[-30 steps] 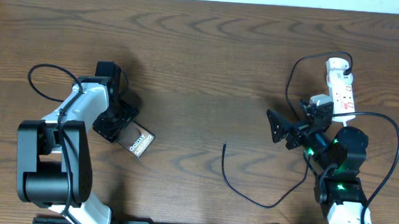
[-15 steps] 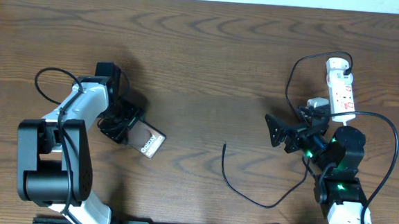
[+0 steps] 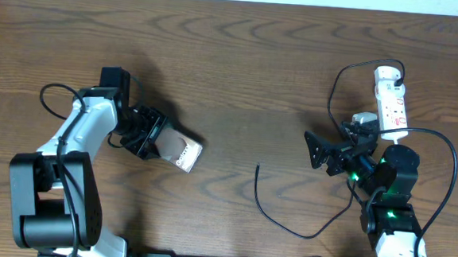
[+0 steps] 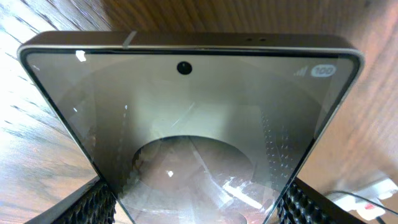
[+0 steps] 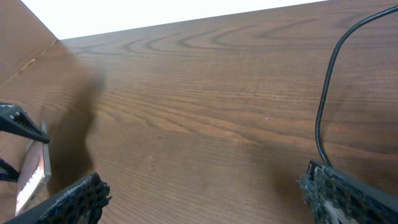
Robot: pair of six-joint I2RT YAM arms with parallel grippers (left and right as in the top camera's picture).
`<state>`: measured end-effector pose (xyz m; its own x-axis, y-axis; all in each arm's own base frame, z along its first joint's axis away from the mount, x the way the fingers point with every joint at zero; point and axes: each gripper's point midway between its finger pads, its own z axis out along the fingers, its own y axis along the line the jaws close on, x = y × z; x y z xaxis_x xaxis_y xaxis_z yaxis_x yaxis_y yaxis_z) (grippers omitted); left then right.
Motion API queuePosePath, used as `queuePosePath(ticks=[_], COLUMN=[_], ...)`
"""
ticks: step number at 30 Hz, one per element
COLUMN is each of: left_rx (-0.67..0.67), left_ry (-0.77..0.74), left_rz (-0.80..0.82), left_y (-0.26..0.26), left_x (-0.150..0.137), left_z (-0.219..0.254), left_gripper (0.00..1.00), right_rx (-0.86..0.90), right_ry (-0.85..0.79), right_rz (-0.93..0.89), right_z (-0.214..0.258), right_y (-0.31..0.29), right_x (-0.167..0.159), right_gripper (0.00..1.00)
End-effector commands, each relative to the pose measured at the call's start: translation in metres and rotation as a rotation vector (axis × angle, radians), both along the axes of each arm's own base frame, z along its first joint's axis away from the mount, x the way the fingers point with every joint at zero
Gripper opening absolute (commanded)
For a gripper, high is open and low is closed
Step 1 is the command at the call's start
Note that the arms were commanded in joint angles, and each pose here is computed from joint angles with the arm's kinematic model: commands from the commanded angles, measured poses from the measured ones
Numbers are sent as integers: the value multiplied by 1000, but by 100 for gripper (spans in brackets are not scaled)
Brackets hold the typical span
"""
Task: Plug charger to phone and switch on socket
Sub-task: 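Bring the phone toward the right gripper and move right gripper to meet it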
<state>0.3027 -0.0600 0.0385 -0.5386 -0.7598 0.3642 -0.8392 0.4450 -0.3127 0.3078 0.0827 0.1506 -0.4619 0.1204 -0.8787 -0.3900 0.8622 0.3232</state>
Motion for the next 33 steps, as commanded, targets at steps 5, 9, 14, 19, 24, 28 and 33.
queuePosePath(ticks=[5,9,14,19,24,28,33], left_rx=[-260,-361,-444,-530,-565,-573,-616], left_ry=[-46,-40,-13,-22,-42,-47,-63], left_rz=[40,63,104,147,185,212,223], left_y=[-23,-33,-41,-48,-49,-48,-50], left_x=[9,11,13,25,39,46,53], left_z=[36,49,59,72,79,81,89], left_gripper=[7,7,7,7,7,7,7], right_rx=[71,141,258,376,403,387,399], right_ry=[23,71,124,203,260,243,225], right_rz=[25,94,319,486,554,618,614], right_z=[8,10,33,50,47,50,59], right_y=[8,21,52,72,94,117,140], right_x=[-1,0,9,28,36,31,32], right_gripper=[99,99,99,99,99,99,99])
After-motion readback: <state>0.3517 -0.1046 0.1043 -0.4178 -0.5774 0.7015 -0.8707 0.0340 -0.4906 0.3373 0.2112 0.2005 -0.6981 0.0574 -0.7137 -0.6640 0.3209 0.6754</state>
